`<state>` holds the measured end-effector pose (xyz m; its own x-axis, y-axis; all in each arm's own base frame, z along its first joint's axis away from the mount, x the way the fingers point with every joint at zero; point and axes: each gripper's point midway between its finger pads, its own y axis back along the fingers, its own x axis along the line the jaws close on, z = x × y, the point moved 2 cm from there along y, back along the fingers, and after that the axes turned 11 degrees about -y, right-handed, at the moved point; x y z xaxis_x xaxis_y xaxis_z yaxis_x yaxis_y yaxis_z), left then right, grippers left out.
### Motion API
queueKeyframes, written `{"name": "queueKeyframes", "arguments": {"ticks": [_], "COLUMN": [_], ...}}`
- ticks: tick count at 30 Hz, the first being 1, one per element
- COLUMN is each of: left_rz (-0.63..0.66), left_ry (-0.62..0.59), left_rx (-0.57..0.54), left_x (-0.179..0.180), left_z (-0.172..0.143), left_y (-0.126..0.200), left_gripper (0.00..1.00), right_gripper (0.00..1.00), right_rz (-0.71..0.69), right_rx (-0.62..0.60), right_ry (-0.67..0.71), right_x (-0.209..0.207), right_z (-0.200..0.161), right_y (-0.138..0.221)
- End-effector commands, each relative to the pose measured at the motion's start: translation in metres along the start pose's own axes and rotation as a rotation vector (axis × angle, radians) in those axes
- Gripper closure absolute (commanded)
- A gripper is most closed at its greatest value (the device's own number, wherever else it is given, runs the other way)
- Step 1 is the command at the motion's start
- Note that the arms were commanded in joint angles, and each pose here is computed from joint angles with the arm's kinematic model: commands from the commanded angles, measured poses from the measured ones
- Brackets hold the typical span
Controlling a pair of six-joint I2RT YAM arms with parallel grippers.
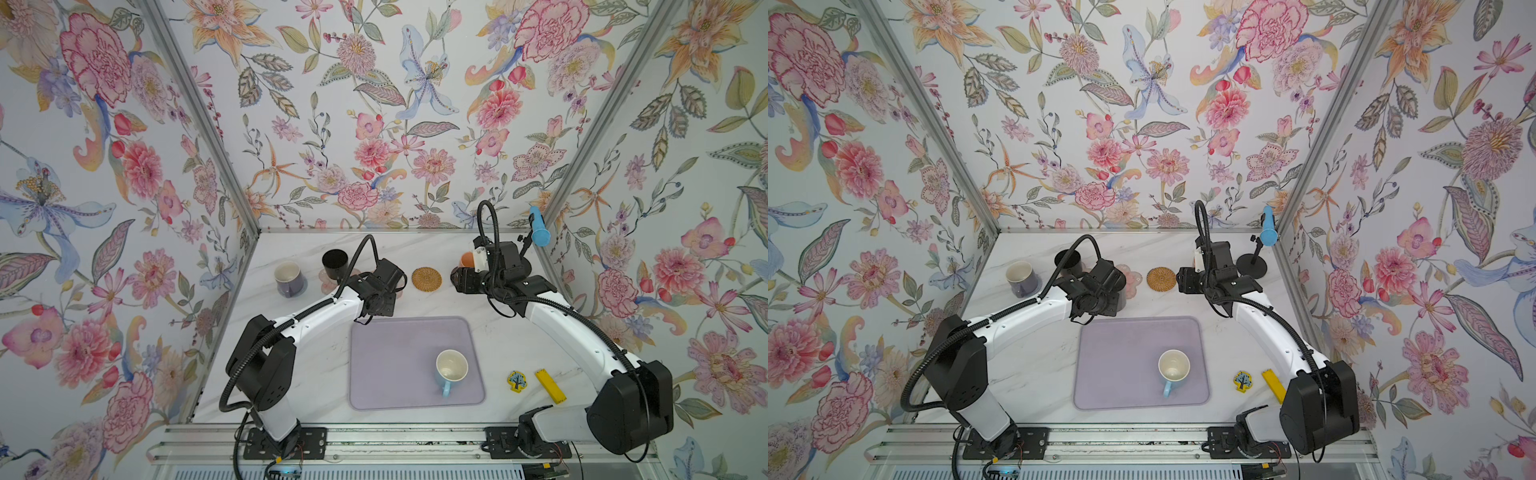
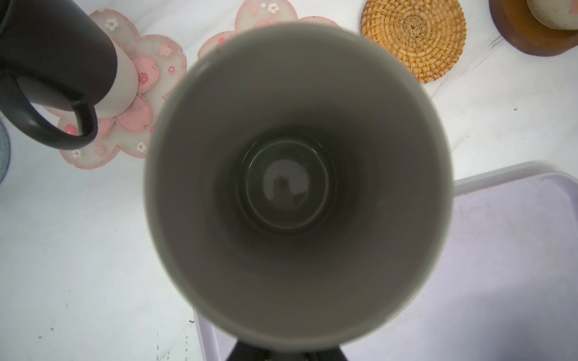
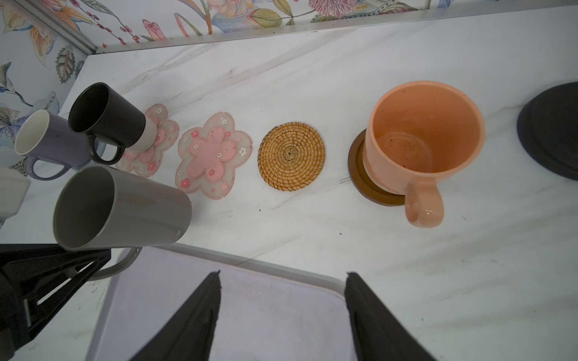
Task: Place cups on coasters
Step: Place the cup on the coaster.
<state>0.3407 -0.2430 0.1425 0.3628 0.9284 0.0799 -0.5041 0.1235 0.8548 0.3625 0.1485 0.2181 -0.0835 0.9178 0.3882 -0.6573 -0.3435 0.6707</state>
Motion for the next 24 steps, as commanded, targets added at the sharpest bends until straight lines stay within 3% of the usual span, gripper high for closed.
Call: {"name": "queueKeyframes", "arguments": {"ticks": [1, 24], "left_rz": [-0.021, 0.055], "left_ry": [0.027, 0.074], "left_rx": [-0.158, -0.211], "left_x": [0.000, 0.023], "left_z": [0.051, 0.091], "left_y": [0.011, -0.027], "left_gripper": [1.00, 1.00], "right_gripper": [0.35, 0.35], "right_rz": [-0.013, -0.027], "right_rx": [-0.024, 0.001], "right_ry": [0.012, 0.004], "right_x": [-0.001, -0.010], "right_z": [0.011, 0.011], "right_y": [0.001, -0.010]}}
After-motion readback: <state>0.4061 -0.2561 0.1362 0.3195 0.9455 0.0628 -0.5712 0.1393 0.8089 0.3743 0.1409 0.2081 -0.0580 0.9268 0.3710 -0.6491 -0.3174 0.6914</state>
